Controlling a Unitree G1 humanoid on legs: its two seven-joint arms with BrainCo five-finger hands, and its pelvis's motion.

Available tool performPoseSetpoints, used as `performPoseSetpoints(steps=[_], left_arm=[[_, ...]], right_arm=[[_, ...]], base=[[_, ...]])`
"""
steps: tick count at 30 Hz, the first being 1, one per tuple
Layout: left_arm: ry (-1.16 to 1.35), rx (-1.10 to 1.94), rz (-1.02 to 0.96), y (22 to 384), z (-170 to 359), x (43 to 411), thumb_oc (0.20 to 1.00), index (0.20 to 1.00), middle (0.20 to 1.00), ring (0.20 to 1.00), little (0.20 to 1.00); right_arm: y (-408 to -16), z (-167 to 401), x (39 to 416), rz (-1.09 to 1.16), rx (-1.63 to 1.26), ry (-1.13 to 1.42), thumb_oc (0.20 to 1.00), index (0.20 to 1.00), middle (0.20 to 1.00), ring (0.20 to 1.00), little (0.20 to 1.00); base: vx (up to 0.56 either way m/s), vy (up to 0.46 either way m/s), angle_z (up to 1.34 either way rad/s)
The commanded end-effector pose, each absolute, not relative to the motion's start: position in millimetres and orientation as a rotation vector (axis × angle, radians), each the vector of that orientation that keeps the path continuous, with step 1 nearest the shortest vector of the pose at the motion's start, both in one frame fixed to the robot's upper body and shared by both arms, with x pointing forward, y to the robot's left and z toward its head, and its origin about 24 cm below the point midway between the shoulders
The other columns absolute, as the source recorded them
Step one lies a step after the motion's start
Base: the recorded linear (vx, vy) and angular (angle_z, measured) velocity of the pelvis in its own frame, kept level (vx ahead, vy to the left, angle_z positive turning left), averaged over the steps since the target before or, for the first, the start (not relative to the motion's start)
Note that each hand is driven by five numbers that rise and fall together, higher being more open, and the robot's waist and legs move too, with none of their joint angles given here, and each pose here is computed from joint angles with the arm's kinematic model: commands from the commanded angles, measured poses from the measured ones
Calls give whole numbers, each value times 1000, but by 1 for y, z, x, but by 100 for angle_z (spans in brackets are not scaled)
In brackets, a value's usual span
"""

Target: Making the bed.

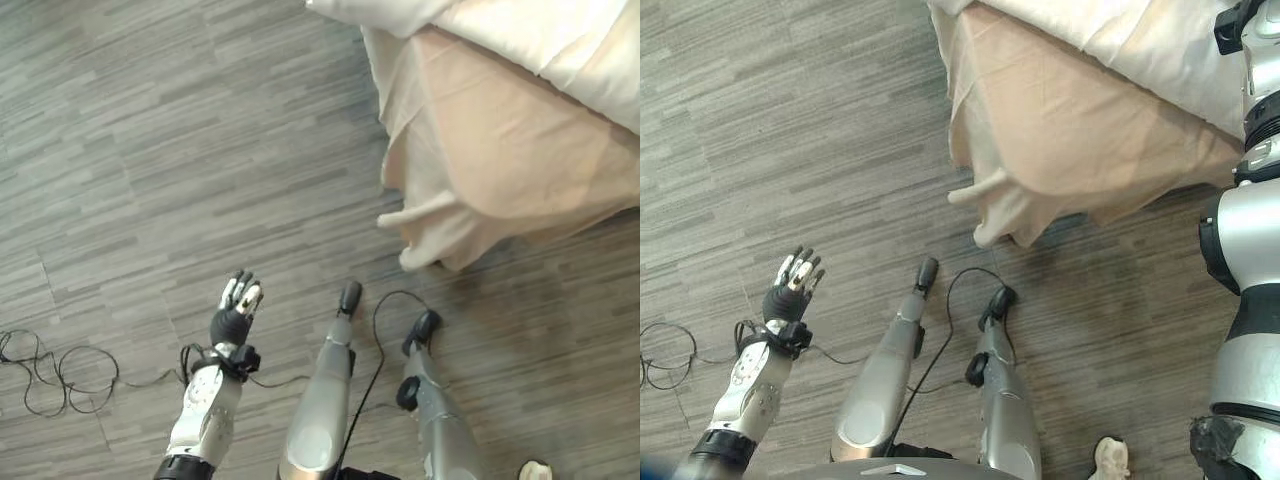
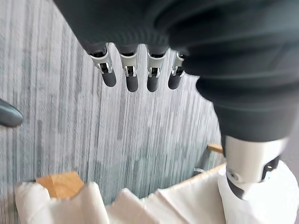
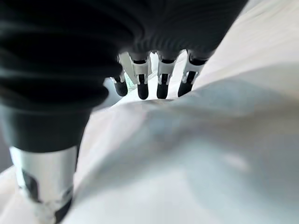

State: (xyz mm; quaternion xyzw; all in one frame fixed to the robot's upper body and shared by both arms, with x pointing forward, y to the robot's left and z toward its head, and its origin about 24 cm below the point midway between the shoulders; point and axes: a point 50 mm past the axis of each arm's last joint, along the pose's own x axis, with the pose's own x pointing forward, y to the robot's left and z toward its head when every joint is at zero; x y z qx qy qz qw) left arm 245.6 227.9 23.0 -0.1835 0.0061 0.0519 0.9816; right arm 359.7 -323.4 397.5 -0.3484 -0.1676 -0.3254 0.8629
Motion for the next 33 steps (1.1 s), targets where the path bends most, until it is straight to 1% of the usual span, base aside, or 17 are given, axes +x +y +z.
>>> performPoseSetpoints(steps=[1,6,17,19,20,21,26,29,33], left_arm=[[-96,-403,136,235,43,245,1000,1000,1000,1000,1000],[-108,-428,126,226,45,251,1000,1000,1000,1000,1000],[-165,-440,138,227,58,261,1000,1000,1000,1000,1000],[-162,-429,162,236,55,259,1000,1000,1000,1000,1000],[-162,-430,162,236,55,259,1000,1000,1000,1000,1000],[-166,-430,162,237,56,258,1000,1000,1000,1000,1000],[-153,-416,168,242,53,254,1000,1000,1000,1000,1000],[-153,-410,170,244,53,252,1000,1000,1000,1000,1000],[-165,-403,176,248,56,253,1000,1000,1000,1000,1000]], right_arm=[[-340,428,334,-807,-806,-439,1000,1000,1000,1000,1000],[-344,414,338,-818,-832,-399,1000,1000,1000,1000,1000],[-330,436,335,-838,-943,-451,1000,1000,1000,1000,1000],[-334,462,316,-916,-985,-492,1000,1000,1000,1000,1000],[-334,463,316,-916,-985,-492,1000,1000,1000,1000,1000],[-337,472,306,-956,-1003,-501,1000,1000,1000,1000,1000],[-343,490,287,-1034,-1054,-511,1000,1000,1000,1000,1000],[-346,493,283,-1049,-1060,-514,1000,1000,1000,1000,1000],[-340,498,282,-1029,-1062,-555,1000,1000,1000,1000,1000]], base=[[0,0,0],[-1,4,-1],[2,-5,1],[23,-36,6],[22,-27,10],[22,-20,11],[25,-17,6],[28,-26,1],[20,-18,0]])
